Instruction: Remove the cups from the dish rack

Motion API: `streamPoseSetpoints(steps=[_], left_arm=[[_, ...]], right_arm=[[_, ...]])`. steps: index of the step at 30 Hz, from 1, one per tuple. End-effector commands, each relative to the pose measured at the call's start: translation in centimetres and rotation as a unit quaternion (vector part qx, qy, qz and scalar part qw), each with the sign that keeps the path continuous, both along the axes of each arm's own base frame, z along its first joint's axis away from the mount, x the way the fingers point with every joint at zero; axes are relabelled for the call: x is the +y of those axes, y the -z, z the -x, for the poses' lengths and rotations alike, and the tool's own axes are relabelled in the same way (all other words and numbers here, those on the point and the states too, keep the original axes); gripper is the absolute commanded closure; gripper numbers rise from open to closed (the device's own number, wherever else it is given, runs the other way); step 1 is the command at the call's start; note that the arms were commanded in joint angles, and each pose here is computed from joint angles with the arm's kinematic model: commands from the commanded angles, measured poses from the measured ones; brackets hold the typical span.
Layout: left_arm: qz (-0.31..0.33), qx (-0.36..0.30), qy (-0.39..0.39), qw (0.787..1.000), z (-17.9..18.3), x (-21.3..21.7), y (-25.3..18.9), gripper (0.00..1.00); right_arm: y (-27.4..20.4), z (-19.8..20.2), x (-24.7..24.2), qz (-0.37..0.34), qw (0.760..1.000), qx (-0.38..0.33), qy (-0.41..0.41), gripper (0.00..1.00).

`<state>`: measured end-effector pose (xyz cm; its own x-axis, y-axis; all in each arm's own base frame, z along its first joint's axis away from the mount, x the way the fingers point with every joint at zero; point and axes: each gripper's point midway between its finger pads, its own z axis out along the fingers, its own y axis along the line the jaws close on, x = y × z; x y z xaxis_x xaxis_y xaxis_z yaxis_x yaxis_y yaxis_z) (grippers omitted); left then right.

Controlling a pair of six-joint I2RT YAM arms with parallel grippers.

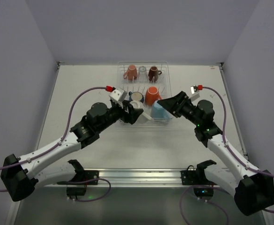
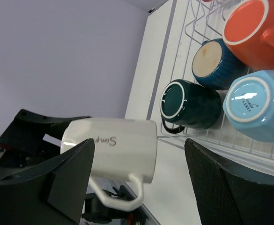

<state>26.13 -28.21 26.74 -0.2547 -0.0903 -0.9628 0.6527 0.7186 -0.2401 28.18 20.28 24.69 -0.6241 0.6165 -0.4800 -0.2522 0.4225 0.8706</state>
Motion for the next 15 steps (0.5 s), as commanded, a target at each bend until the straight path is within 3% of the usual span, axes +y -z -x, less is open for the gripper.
streamPoseSetpoints(steps=[1, 6, 11, 13, 15], left_arm=[[0.142, -0.131, 0.067, 0.979, 2.7, -0.6, -10.6, 0.94], [0.167, -0.153, 0.106, 0.968, 4.1, -1.0, -12.2, 0.94], [0.193, -0.170, 0.117, 0.959, 4.7, -1.0, -13.7, 0.94], [0.199, -0.173, 0.128, 0.956, 5.1, -1.2, -14.0, 0.94], [0.208, -0.176, 0.143, 0.952, 5.5, -1.5, -14.3, 0.94]], right_arm=[[-3.2, 0.4, 1.4, -0.073, 0.997, -0.014, -0.034, 0.19], [-3.2, 1.8, 2.7, -0.090, 0.994, -0.003, -0.065, 0.17], [-5.4, 4.3, 4.0, -0.152, 0.980, -0.007, -0.129, 0.17], [-5.7, 5.4, 4.2, -0.178, 0.972, 0.009, -0.152, 0.19], [-7.3, 6.6, 4.2, -0.206, 0.962, -0.019, -0.181, 0.25]])
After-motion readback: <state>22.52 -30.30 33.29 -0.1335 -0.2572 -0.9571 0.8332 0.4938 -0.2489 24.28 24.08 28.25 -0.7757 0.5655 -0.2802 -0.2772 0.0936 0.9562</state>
